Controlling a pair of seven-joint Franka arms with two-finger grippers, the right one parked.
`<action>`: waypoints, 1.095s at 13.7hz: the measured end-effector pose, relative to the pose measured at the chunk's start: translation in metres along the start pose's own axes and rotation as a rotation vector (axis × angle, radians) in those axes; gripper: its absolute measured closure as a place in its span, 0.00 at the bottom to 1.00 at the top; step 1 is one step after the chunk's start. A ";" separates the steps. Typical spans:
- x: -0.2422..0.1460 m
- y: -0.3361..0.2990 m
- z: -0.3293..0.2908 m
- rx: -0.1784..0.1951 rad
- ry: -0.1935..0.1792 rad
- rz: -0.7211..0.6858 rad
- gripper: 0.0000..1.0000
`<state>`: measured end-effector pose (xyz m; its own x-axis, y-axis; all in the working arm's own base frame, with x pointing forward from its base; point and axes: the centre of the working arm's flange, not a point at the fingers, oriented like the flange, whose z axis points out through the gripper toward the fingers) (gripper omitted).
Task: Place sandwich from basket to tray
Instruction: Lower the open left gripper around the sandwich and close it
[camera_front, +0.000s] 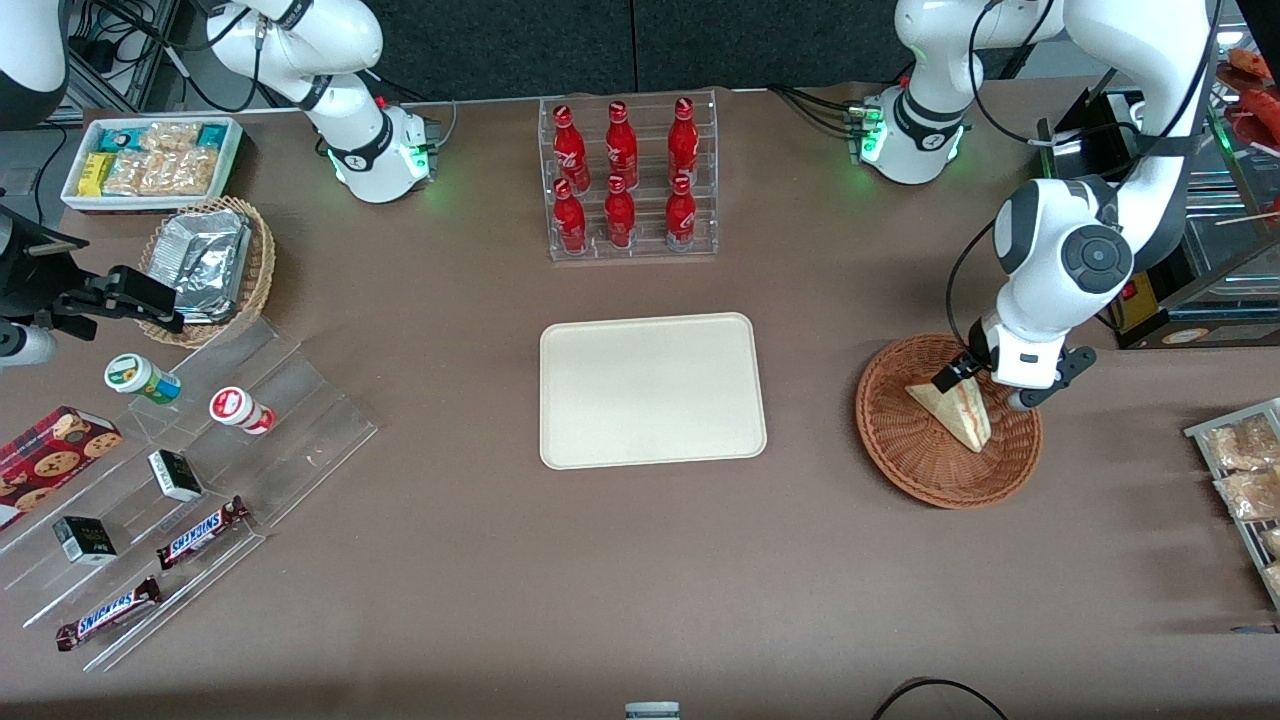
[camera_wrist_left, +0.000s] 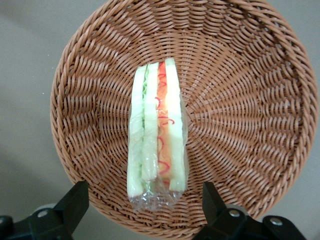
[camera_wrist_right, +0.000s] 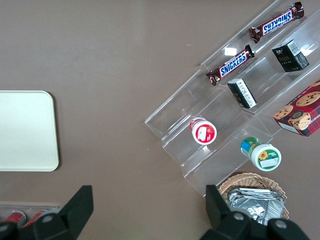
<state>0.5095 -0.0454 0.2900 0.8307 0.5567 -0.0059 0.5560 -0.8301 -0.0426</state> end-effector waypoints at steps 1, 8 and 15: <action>0.000 0.000 0.003 0.000 -0.001 0.000 0.00; 0.001 0.003 0.024 -0.018 0.006 0.002 0.00; 0.003 0.004 0.034 -0.027 0.009 -0.025 0.32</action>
<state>0.5131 -0.0457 0.2561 0.8169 0.5767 0.0043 0.5767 -0.8168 -0.0160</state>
